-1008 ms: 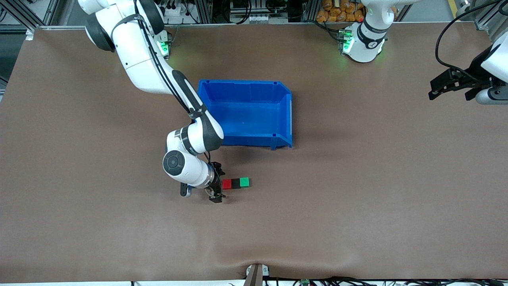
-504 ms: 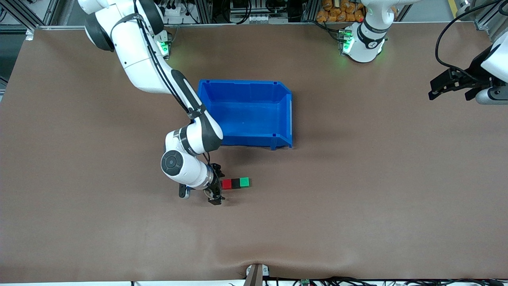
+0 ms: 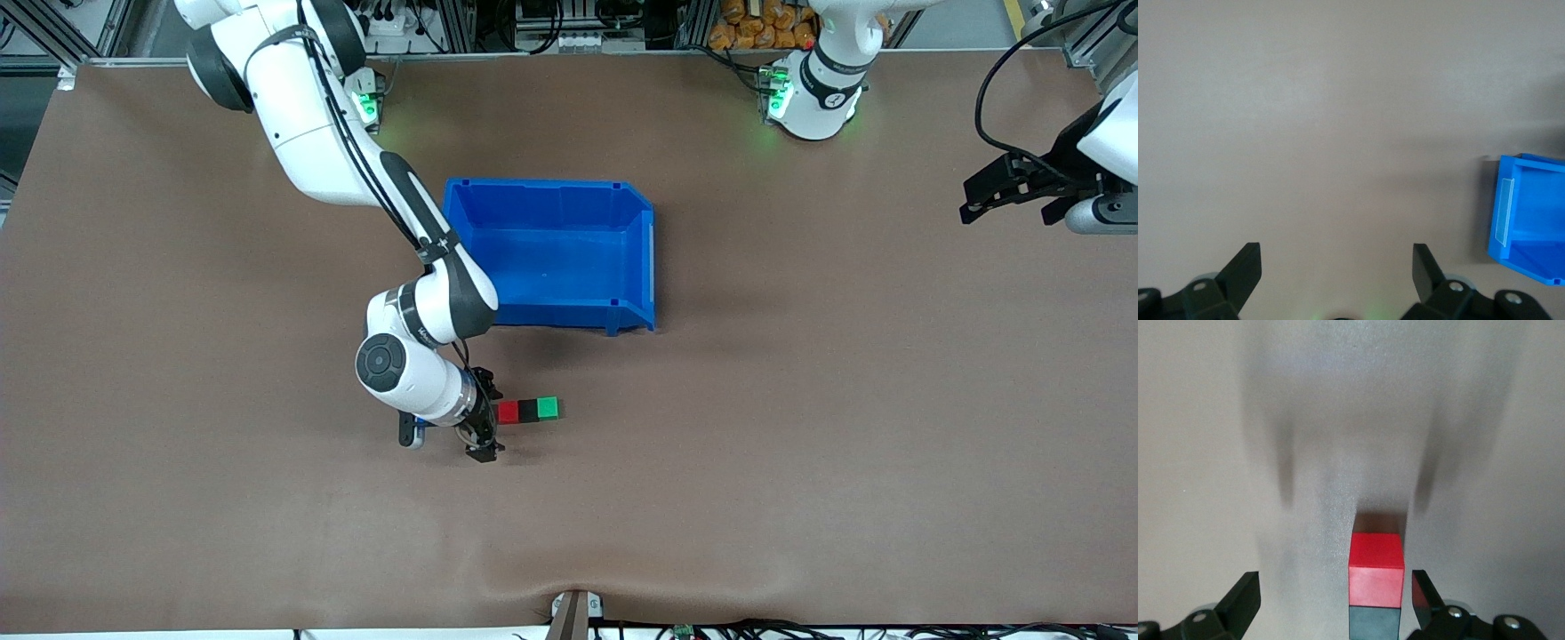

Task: Attach green and red cubes to black cube
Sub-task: 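Lower the red cube against the black cube's free side with the right gripper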

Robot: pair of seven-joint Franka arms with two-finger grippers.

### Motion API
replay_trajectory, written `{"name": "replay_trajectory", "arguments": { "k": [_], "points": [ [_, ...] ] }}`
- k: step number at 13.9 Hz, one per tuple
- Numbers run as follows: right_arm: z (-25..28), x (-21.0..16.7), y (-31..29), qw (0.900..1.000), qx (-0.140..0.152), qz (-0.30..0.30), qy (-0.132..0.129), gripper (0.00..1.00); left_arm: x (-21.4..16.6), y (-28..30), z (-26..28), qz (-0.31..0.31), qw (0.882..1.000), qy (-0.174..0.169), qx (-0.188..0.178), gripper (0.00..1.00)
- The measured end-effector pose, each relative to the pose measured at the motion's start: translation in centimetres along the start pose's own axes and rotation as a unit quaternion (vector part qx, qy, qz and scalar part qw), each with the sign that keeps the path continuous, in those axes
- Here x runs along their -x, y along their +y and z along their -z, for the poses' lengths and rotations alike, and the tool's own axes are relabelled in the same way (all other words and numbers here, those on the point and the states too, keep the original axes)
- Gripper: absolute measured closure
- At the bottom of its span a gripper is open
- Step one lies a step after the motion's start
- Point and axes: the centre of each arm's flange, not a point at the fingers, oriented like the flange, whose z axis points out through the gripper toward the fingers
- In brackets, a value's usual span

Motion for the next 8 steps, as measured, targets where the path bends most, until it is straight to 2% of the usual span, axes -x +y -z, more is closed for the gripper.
{"name": "replay_trajectory", "arguments": {
  "k": [8],
  "points": [
    [1.00, 0.28, 0.24, 1.000, 0.022, 0.003, 0.001, 0.00, 0.00, 0.03, 0.00, 0.000, 1.000, 0.000, 0.000, 0.00]
  ]
}}
